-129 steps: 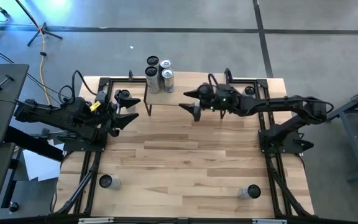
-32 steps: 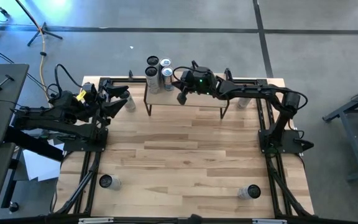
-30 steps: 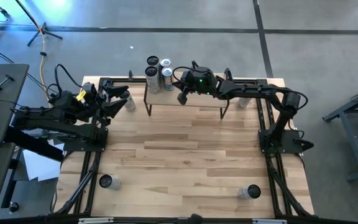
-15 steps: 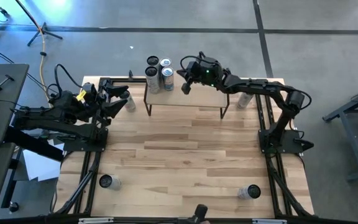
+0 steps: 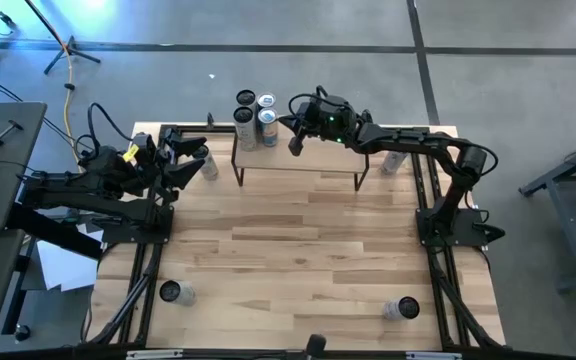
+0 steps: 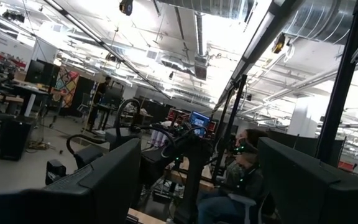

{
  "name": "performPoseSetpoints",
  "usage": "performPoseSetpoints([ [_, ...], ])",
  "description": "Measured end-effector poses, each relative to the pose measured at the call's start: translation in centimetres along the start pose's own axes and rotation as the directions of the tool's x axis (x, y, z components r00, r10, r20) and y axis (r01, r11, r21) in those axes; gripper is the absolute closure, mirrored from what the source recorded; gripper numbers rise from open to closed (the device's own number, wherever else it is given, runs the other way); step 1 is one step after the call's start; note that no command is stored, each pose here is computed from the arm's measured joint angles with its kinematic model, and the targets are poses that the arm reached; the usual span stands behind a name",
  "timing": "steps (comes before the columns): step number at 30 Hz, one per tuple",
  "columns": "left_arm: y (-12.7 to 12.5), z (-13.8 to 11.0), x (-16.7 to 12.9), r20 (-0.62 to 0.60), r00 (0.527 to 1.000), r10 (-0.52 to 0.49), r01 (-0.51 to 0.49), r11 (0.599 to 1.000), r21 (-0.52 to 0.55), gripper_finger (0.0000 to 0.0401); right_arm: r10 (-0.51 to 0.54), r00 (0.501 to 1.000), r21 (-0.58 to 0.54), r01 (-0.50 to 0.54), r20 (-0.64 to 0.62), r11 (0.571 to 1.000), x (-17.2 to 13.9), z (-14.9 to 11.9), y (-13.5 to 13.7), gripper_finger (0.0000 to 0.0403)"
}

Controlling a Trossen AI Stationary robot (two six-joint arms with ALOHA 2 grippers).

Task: Place canned beverage on shelf
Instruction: Put the blue soda can on the shelf

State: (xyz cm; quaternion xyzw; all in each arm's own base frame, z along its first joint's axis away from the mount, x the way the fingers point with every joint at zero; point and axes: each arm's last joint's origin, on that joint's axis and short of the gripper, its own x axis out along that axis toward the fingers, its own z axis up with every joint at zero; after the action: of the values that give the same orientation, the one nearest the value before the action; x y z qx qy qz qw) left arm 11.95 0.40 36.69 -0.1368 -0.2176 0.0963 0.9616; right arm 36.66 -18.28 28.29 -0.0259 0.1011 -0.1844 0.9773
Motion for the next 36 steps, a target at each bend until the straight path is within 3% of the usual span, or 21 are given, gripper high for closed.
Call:
performPoseSetpoints([
  [11,0.0,0.0,0.0,0.0,1.0,0.0,0.0,1.0,-0.017,0.0105,0.039,0.999,-0.009,-0.039,0.003,0.999,0.1,0.1,1.1,0.0403],
  [21,0.0,0.0,0.0,0.0,1.0,-0.001,0.001,1.0,-0.017,0.0105,0.003,1.0,-0.004,-0.003,-0.02,1.0,-0.2,0.1,0.7,0.0403],
  [25,0.0,0.0,0.0,0.0,1.0,-0.001,0.001,1.0,-0.017,0.0105,0.0,1.0,-0.036,0.0,-0.001,0.999,-1.3,1.4,0.6,0.0403],
  [30,0.0,0.0,0.0,0.0,1.0,-0.001,0.001,1.0,-0.017,0.0105,-0.004,0.998,-0.094,-0.002,-0.066,0.996,-2.1,4.2,-0.3,0.0403],
  [36,0.0,0.0,0.0,-0.001,1.0,-0.002,0.002,1.0,-0.017,0.0105,-0.082,0.993,-0.075,0.076,-0.085,0.994,-1.1,9.0,-5.0,0.0403],
])
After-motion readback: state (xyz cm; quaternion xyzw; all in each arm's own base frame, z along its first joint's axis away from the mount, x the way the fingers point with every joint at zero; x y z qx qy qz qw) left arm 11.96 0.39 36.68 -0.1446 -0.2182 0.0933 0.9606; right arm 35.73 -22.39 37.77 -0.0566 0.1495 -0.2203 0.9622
